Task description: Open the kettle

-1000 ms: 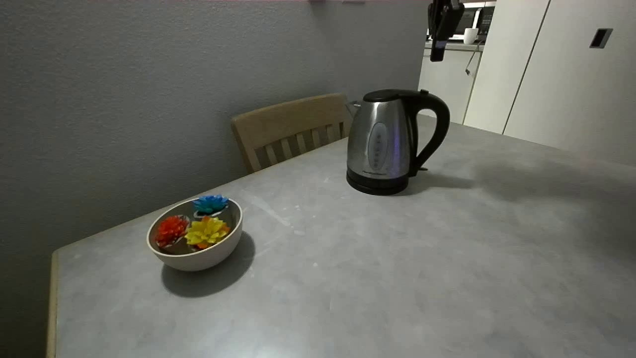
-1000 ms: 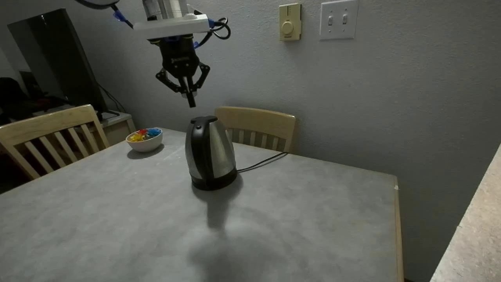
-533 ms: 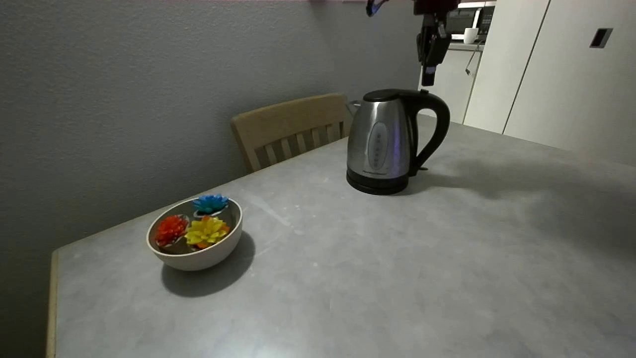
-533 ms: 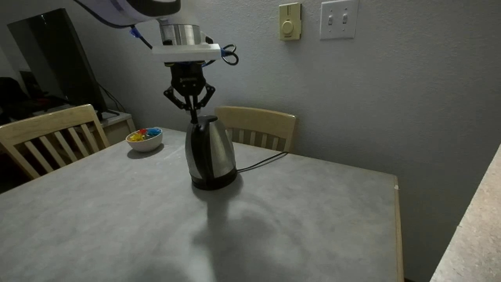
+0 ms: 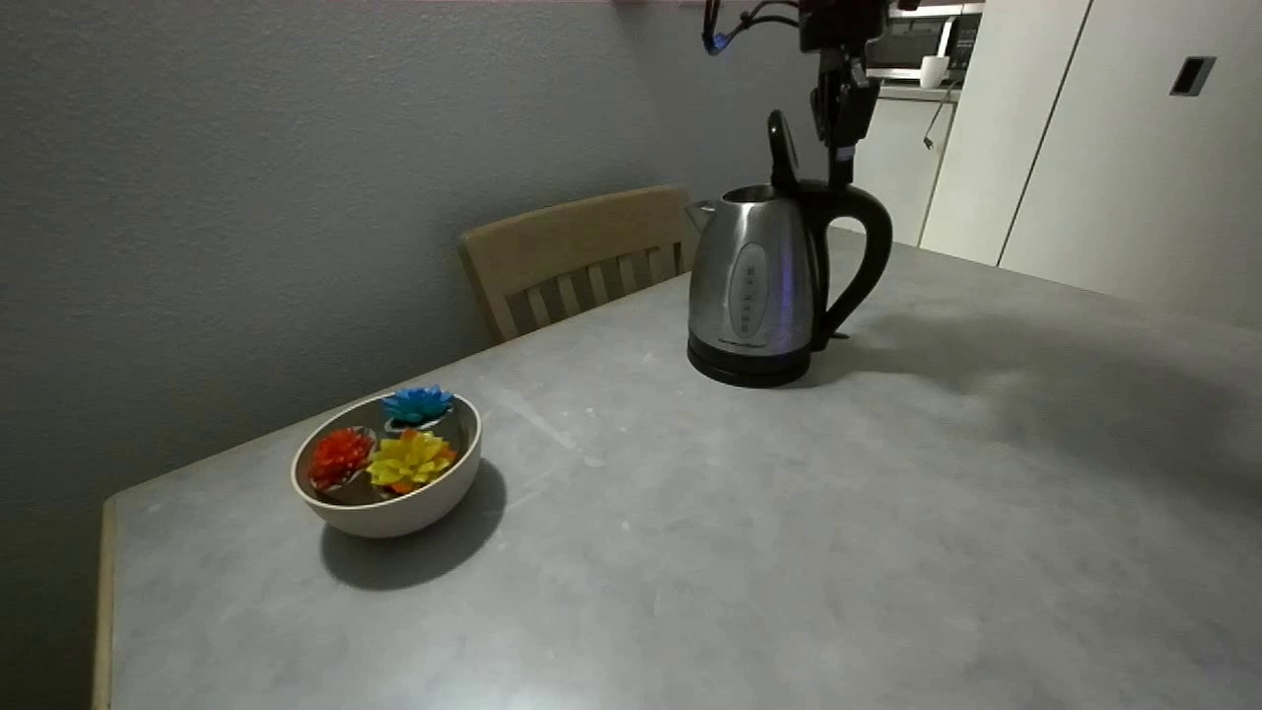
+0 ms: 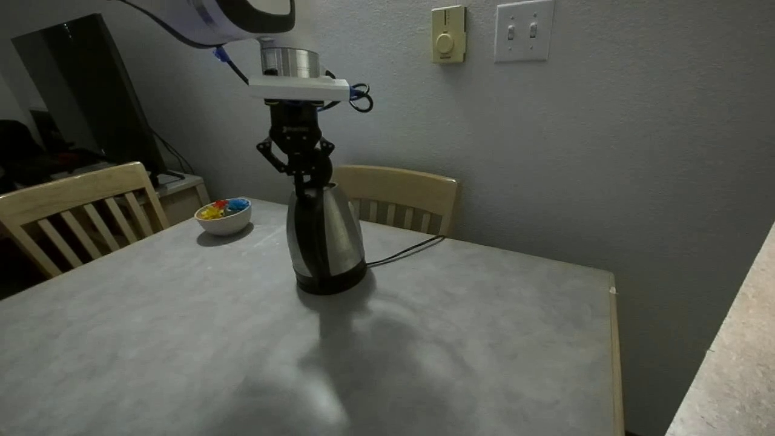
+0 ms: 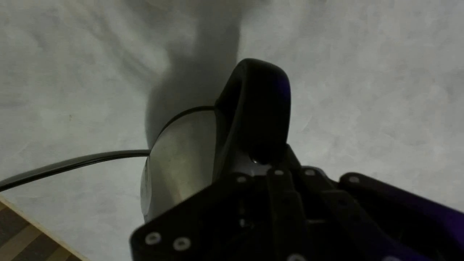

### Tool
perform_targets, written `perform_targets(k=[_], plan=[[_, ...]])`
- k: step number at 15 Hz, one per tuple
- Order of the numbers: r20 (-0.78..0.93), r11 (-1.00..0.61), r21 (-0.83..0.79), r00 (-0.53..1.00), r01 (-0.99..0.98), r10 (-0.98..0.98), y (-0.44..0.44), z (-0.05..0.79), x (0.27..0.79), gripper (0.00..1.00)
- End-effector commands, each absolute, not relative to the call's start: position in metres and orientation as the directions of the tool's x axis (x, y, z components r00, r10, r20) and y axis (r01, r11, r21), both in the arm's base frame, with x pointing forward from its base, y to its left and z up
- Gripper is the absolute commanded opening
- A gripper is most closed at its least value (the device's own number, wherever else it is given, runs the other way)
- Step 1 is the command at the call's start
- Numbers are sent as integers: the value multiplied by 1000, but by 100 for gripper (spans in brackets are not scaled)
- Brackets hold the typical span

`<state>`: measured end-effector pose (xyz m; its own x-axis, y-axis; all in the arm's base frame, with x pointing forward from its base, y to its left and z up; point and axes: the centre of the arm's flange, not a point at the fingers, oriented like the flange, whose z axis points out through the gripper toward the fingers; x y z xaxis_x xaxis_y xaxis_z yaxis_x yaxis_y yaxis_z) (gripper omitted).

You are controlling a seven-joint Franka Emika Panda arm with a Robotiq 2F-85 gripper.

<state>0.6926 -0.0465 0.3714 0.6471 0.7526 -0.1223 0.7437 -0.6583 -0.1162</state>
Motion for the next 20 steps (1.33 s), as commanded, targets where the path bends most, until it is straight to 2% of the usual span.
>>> perform_targets(k=[1,8,14,15,20], plan=[[-136,-633,-107,620,767,773,-42,377,696,0],[-205,-607,66,606,792,768,-34,447,665,0],[-210,-562,37,556,827,804,-43,483,652,0],[-197,-591,61,590,804,783,-37,480,667,0],[-197,-589,62,589,806,784,-36,481,667,1]])
